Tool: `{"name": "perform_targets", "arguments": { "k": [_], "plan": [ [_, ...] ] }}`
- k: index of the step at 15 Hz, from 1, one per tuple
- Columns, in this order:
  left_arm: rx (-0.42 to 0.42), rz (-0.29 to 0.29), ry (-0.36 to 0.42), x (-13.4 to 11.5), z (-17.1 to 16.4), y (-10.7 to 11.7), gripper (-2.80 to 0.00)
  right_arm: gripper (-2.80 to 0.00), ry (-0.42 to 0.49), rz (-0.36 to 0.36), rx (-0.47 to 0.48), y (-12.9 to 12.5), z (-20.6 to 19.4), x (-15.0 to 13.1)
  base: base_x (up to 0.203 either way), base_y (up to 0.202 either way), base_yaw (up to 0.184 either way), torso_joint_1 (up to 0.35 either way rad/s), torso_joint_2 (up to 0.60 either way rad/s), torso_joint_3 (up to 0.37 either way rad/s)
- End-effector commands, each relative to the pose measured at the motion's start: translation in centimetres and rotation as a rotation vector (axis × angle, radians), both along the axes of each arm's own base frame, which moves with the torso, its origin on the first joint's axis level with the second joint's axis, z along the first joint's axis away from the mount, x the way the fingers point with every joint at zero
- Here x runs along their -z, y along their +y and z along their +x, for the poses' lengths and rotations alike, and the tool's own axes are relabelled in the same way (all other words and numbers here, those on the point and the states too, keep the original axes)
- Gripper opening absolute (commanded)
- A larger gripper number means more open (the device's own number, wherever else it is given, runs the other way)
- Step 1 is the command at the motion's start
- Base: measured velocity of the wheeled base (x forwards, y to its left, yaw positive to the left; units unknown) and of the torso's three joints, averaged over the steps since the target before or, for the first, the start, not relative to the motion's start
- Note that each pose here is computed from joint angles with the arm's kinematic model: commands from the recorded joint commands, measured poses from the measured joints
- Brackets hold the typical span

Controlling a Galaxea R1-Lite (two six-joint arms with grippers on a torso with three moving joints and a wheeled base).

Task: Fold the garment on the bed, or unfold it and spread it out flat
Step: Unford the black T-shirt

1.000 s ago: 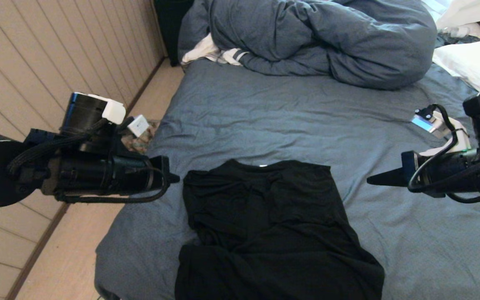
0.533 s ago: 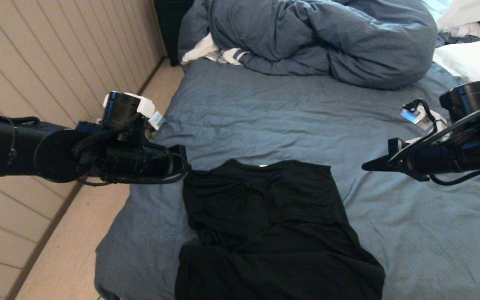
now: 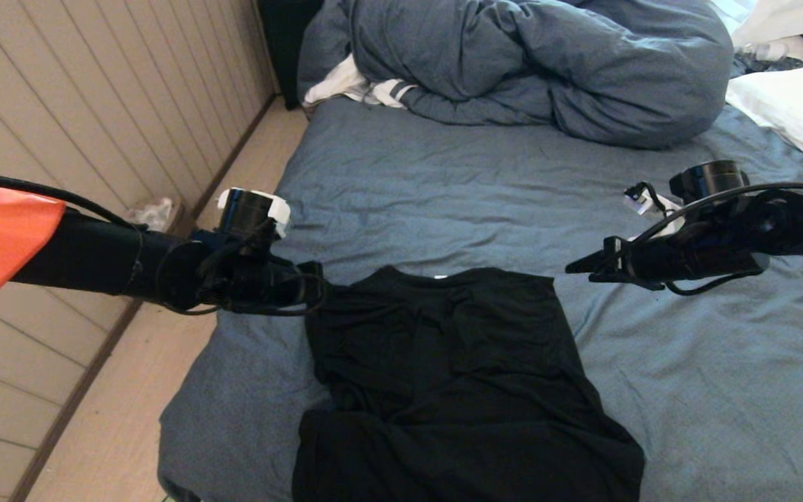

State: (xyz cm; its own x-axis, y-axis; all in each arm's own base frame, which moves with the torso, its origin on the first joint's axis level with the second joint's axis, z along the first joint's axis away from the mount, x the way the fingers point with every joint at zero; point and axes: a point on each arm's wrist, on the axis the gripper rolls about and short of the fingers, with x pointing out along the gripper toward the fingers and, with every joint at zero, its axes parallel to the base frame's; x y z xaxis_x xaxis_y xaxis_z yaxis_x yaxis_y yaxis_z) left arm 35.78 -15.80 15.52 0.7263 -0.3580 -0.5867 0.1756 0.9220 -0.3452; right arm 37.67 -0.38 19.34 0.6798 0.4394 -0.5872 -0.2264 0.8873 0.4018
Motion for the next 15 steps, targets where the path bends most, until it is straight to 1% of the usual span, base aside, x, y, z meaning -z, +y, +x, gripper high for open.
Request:
{"name": "perform_targets", "arguments": {
  "k": [1,3,4,5,6,10,13,15],
  "plan": [
    [-0.021,0.027,0.012,2.0,1.6,0.2,0.00,0.00,0.024,0.003,-0.003,0.0,1.1,1.2,0.000,0.000,0.000,0.000,0.00,0.000],
    [-0.056,0.065,-0.010,3.3,3.0,0.2,0.00,0.00,0.032,-0.002,-0.007,0.0,2.3,2.1,0.000,0.000,0.000,0.000,0.00,0.000],
    [-0.094,0.084,-0.028,4.0,3.9,0.3,0.00,0.00,0.031,-0.016,-0.020,0.1,2.5,2.5,0.000,0.000,0.000,0.000,0.00,0.000],
    [-0.147,0.102,-0.056,4.4,4.9,1.1,0.00,0.00,0.029,-0.025,-0.031,0.1,2.4,2.6,0.000,0.000,0.000,0.000,0.00,0.000],
    [-0.161,0.108,-0.071,4.4,5.3,1.5,0.00,0.00,0.020,-0.027,-0.040,0.1,2.5,2.6,0.000,0.000,0.000,0.000,0.00,0.000],
    [-0.164,0.109,-0.055,5.5,5.8,1.3,0.00,0.00,0.037,-0.027,-0.040,0.1,2.9,3.4,0.000,0.000,0.000,0.000,0.00,0.000],
    [-0.153,0.099,-0.065,4.9,5.4,0.7,0.00,0.00,0.041,-0.025,-0.038,0.1,3.1,3.6,0.000,0.000,0.000,0.000,0.00,0.000],
    [-0.137,0.104,-0.060,5.3,5.2,-0.1,0.00,0.00,0.045,-0.022,-0.031,0.0,3.2,3.6,0.000,0.000,0.000,0.000,0.00,0.000]
  ]
}}
